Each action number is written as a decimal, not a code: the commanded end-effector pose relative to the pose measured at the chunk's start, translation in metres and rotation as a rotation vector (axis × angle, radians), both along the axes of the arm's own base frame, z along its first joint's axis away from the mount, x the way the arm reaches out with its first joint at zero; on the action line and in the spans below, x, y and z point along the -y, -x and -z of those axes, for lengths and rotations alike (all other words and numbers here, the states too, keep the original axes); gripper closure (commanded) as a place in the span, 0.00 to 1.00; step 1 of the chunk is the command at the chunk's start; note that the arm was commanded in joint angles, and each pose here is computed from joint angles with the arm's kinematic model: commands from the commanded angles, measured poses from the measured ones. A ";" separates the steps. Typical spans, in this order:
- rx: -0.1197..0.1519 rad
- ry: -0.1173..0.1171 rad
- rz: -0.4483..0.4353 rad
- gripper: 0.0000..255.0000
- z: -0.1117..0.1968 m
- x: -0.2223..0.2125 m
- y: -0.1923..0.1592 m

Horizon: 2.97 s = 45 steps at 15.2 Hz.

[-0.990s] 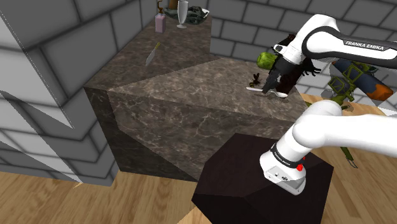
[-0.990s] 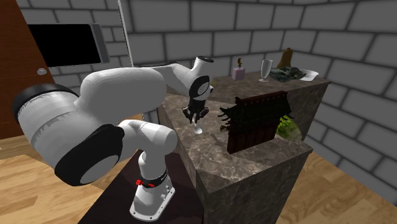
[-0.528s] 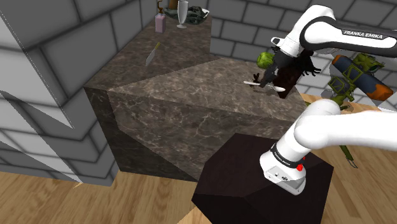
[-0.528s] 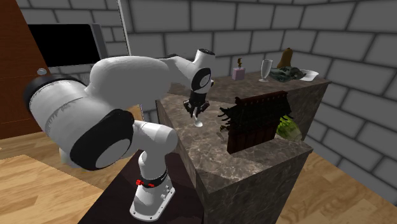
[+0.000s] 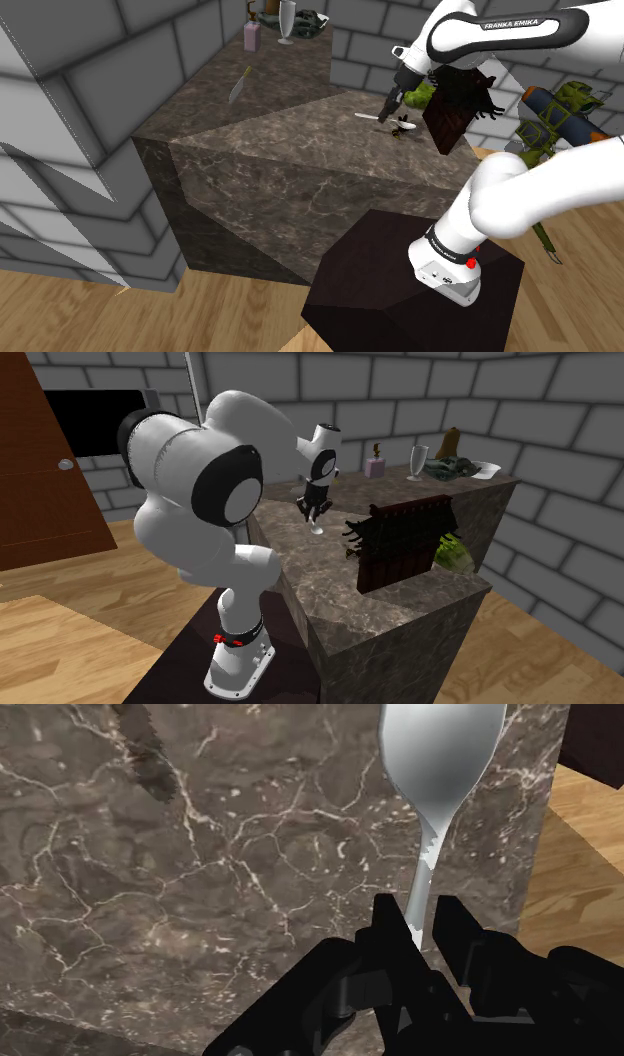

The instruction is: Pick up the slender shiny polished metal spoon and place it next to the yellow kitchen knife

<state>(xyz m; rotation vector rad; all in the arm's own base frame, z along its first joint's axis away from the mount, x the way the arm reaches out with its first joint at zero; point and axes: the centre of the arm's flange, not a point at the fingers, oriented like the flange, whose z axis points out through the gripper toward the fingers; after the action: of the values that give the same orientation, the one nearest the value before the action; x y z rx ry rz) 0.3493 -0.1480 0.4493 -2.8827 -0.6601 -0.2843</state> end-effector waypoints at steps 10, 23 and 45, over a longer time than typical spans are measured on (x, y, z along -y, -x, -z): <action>0.001 0.001 0.001 1.00 -0.001 -0.011 -0.145; 0.001 0.001 0.001 1.00 -0.001 -0.023 -0.316; 0.001 0.001 0.001 1.00 0.094 -0.027 -0.378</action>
<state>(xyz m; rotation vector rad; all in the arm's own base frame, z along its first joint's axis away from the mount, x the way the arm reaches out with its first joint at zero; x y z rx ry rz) 0.7270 -0.1207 0.3612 -2.8842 -0.6600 -0.2847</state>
